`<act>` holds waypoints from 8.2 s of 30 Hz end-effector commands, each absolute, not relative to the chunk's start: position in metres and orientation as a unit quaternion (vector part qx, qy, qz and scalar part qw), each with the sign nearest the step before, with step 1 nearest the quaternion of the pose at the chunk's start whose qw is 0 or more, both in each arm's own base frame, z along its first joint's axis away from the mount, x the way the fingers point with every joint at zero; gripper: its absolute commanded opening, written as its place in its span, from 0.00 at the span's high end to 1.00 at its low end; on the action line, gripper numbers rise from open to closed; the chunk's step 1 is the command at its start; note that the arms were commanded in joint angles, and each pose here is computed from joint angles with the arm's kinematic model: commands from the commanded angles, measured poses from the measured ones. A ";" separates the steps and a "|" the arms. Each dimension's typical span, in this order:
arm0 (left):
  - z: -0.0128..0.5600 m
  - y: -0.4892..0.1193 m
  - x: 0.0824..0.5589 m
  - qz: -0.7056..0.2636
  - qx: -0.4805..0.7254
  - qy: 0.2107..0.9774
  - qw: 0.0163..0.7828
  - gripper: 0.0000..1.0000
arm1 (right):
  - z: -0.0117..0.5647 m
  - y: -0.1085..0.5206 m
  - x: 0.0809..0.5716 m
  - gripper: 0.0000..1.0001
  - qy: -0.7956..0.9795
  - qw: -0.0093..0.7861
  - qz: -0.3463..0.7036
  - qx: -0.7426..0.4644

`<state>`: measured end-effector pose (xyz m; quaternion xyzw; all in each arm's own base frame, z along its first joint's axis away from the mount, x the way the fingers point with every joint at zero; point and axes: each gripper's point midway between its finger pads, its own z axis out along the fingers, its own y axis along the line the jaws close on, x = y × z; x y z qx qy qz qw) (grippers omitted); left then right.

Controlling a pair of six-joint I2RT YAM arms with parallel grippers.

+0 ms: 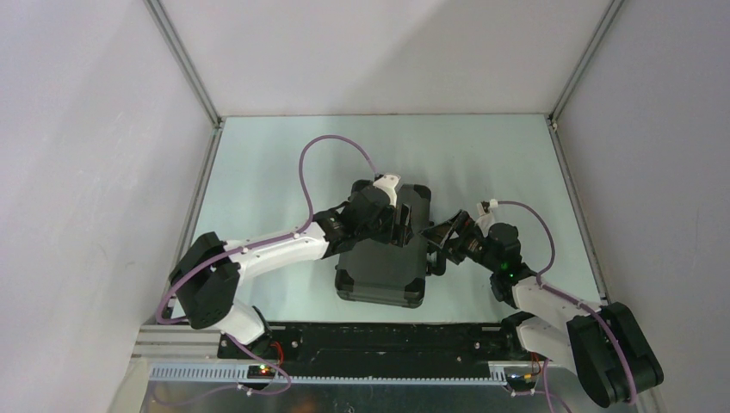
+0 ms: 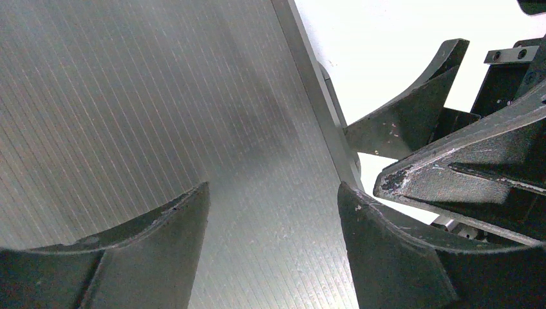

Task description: Pack up texas hold em set

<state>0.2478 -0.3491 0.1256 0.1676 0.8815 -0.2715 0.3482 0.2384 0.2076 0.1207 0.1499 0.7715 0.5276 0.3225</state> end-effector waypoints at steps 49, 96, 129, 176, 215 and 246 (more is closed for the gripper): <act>0.054 -0.313 0.202 -0.201 0.182 0.935 0.226 0.22 | 0.202 0.195 0.231 0.00 0.735 0.425 0.522 0.081; 0.176 -0.237 0.273 -0.203 0.067 0.897 0.387 0.00 | 0.128 0.143 0.256 1.00 0.856 0.376 0.335 0.116; 0.078 -0.211 0.291 -0.176 -0.016 0.932 0.316 1.00 | 0.067 0.176 0.275 1.00 0.913 0.286 0.269 0.108; 0.080 -0.231 0.283 -0.233 0.000 0.925 0.300 1.00 | 0.015 0.221 0.244 1.00 0.946 0.192 0.251 0.064; 0.082 -0.247 0.281 -0.257 0.014 0.923 0.287 1.00 | 0.017 0.282 0.216 1.00 0.912 0.119 0.392 0.027; 0.098 -0.289 0.292 -0.282 0.059 0.914 0.286 1.00 | 0.012 0.314 0.148 1.00 0.907 0.085 0.405 -0.083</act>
